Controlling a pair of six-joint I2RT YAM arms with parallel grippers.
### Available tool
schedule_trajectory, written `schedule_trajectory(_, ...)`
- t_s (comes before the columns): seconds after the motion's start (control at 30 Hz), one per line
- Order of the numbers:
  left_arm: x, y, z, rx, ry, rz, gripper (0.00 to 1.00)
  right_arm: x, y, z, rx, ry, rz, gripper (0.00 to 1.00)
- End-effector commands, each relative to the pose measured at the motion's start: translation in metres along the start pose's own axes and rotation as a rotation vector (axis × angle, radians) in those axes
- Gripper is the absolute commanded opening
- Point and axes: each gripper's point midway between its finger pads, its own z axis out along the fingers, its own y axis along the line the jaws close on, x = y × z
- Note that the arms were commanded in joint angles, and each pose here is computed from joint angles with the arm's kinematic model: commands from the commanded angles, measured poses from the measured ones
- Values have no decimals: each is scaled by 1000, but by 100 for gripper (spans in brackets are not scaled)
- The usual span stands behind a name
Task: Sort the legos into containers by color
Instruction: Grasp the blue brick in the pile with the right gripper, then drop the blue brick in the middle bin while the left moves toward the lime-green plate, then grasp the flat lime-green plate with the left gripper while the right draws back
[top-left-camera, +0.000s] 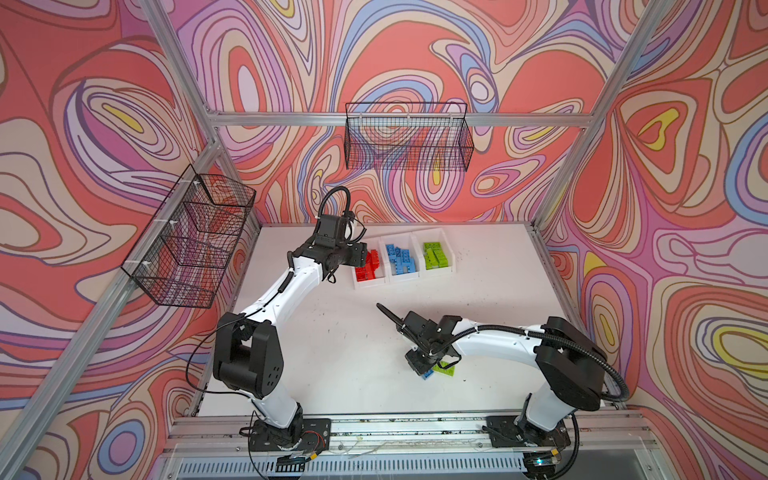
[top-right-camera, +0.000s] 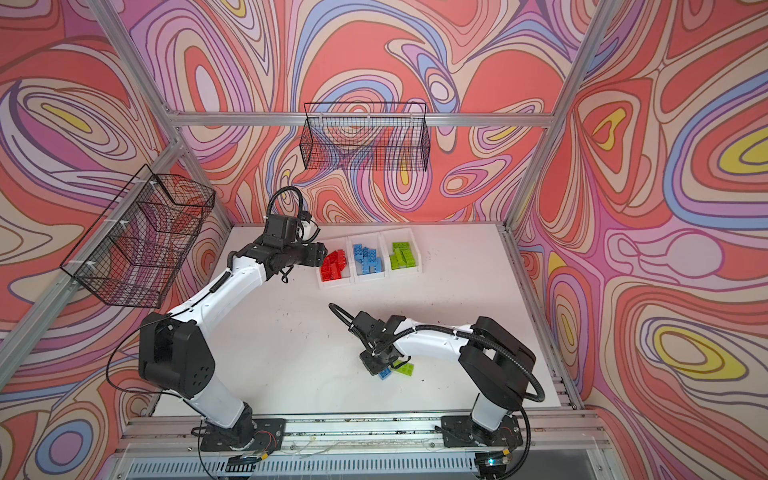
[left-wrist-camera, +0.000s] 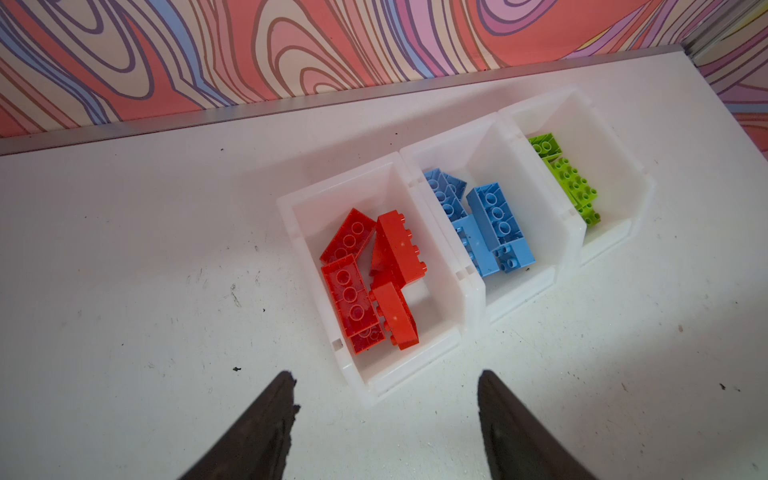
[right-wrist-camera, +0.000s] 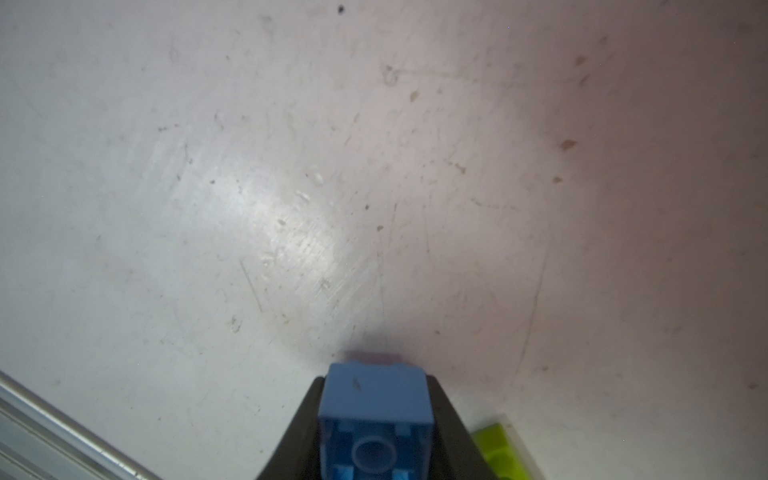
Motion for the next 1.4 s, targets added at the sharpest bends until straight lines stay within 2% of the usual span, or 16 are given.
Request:
schedule_trajectory(0.0,-3,-1,-6,5,-21,21,72,-32,-7,-15,38,-115,55,29)
schedule_trajectory(0.13,-6,-2,-12,6,-37,23,72,-81,-33,-33,54,-235,136,29)
schedule_trajectory(0.3,-11,-3,-21,8,-66,43,72,-162,-102,-67,95,-414,296,29)
schedule_trajectory(0.37,-14,-8,-25,30,-85,62,72,-190,-124,-67,104,-435,333,30)
schedule_trajectory(0.6,2,-60,-40,144,-123,306,74,-275,-176,-79,92,-540,380,32)
schedule_trajectory(0.7,17,-75,-50,194,-130,341,75,-295,-188,-70,85,-555,388,33)
schedule_trajectory(0.77,29,-83,-58,226,-126,356,75,-304,-190,-63,62,-562,382,36)
schedule_trajectory(0.9,49,-100,-69,267,-149,440,75,-313,-192,-56,9,-574,376,59)
schedule_trajectory(0.97,59,-110,-71,292,-143,490,76,-313,-195,-64,-12,-605,388,65)
schedule_trajectory(1.13,84,-147,-67,374,-82,632,78,-298,-217,-103,3,-695,431,67)
schedule_trajectory(1.37,128,-213,-41,505,28,849,80,-241,-259,-147,75,-762,530,67)
